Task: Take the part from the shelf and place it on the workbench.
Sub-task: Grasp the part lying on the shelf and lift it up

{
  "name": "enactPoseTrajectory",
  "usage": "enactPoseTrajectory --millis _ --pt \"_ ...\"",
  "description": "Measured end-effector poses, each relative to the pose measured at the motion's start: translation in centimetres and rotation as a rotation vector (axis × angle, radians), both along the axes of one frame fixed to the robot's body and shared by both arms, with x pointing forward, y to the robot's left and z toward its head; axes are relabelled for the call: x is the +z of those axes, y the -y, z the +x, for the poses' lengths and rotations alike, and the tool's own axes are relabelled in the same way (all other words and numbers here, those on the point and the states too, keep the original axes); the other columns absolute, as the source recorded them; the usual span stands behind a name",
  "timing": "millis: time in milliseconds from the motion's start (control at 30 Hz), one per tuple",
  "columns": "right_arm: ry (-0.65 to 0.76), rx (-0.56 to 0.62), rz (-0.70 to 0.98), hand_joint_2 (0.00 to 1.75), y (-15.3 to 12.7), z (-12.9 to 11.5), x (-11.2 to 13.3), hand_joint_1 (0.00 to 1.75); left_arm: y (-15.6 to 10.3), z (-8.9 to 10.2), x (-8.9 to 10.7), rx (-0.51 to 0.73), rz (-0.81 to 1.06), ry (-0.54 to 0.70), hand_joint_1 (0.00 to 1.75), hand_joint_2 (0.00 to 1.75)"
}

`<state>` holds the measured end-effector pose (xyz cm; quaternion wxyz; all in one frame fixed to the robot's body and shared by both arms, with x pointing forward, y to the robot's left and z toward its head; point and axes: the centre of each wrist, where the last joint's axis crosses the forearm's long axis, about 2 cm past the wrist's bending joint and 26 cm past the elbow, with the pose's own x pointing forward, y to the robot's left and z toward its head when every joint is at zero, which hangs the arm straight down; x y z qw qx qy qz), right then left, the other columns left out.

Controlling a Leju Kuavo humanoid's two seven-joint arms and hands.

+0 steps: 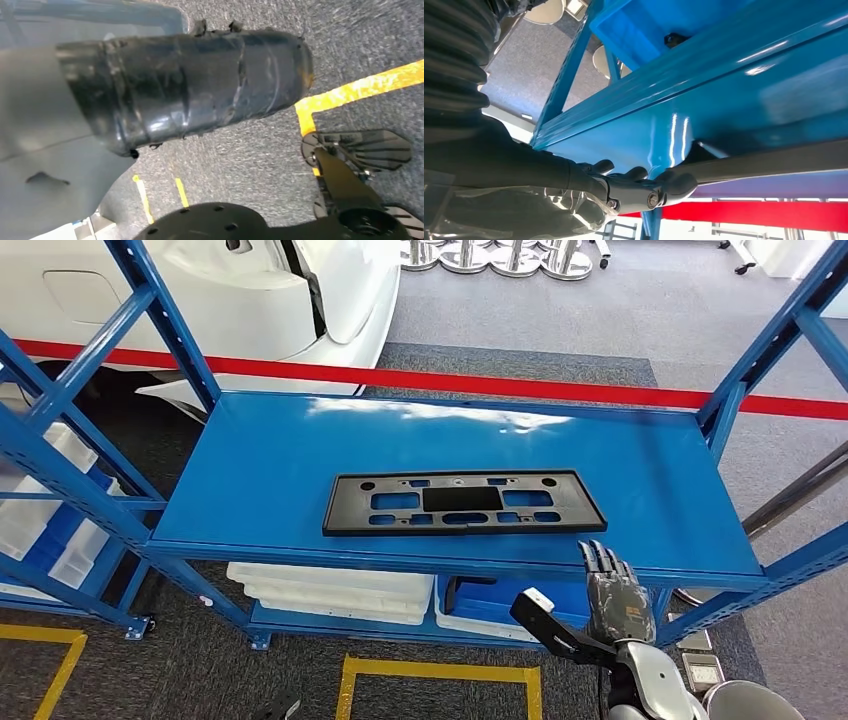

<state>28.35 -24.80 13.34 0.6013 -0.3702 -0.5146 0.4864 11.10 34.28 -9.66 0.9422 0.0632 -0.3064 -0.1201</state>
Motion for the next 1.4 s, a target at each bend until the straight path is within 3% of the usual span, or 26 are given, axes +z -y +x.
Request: enactPoseTrajectory --millis 333,1400 --pt "-0.012 -0.005 -0.005 1.75 0.0 0.4 -0.3 0.0 1.0 0.1 -0.1 0.002 -0.037 -0.001 0.0 0.0" --pt "0.04 0.03 -0.005 1.75 -1.2 1.3 1.3 0.0 0.8 -0.1 -0.1 0.007 -0.043 -0.008 0.0 0.0"
